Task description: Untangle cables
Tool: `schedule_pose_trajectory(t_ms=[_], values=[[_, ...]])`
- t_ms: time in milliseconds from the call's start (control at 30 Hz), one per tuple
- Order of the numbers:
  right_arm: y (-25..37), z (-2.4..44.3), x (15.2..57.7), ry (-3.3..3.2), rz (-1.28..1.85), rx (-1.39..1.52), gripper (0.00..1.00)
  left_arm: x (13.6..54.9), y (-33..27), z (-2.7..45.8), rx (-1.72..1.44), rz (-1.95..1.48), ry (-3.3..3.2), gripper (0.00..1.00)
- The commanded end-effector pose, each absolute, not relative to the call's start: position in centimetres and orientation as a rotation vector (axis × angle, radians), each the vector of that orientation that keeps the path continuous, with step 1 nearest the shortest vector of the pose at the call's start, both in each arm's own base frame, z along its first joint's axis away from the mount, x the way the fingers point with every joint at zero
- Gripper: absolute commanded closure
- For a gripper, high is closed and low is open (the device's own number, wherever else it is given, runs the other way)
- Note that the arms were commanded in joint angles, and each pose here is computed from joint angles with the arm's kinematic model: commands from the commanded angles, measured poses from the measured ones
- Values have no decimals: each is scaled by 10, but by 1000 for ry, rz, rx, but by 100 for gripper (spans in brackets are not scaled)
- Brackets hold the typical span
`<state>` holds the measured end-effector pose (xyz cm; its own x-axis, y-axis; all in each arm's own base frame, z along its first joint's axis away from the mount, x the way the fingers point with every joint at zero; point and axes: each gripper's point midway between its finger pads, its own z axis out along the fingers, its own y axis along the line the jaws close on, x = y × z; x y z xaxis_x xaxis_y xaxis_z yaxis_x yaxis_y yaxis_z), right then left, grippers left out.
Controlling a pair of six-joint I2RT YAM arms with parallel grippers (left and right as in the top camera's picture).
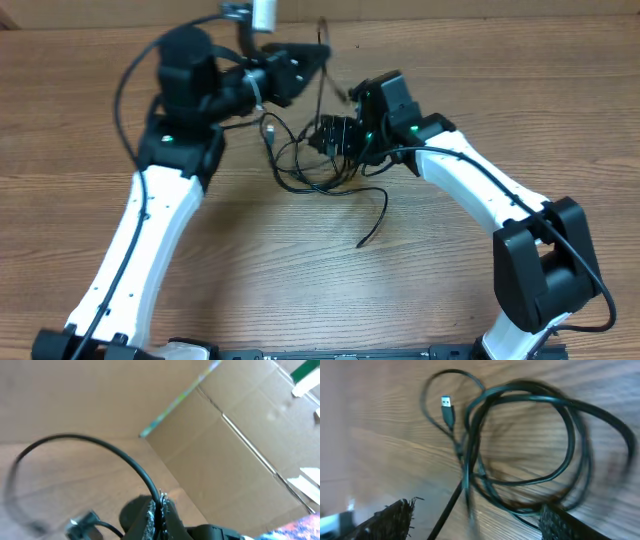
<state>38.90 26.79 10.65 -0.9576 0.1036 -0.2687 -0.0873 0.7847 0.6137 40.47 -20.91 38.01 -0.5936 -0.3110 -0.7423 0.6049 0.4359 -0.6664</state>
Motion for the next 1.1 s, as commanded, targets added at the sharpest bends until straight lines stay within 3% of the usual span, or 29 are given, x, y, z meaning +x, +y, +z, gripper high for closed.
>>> schedule_pose_trajectory(t_ms=[0,200,333,567,667,800,933,1067], values=[[227,92,403,2719,657,231,21,393,-175,419,248,-1265,1709,96],[153,70,398,2777,275,473,21,395,-110,438,158,-1159,1654,96],[125,67,399,2781,198,542,19,398,-61,449,41,-1119,1632,96],[221,105,382,2726,946,-243,15,395,-50,459,34,-1116,1618,96],[248,122,377,2627,1108,-382,14,396,-49,459,18,-1118,1619,96],[274,117,386,2543,936,-493,11,402,-42,460,-66,-1120,1613,96],[297,115,400,2441,669,-536,0,403,-41,460,-100,-1137,1614,96],[312,97,419,2351,426,-550,3,403,-41,460,-141,-1174,1619,96]])
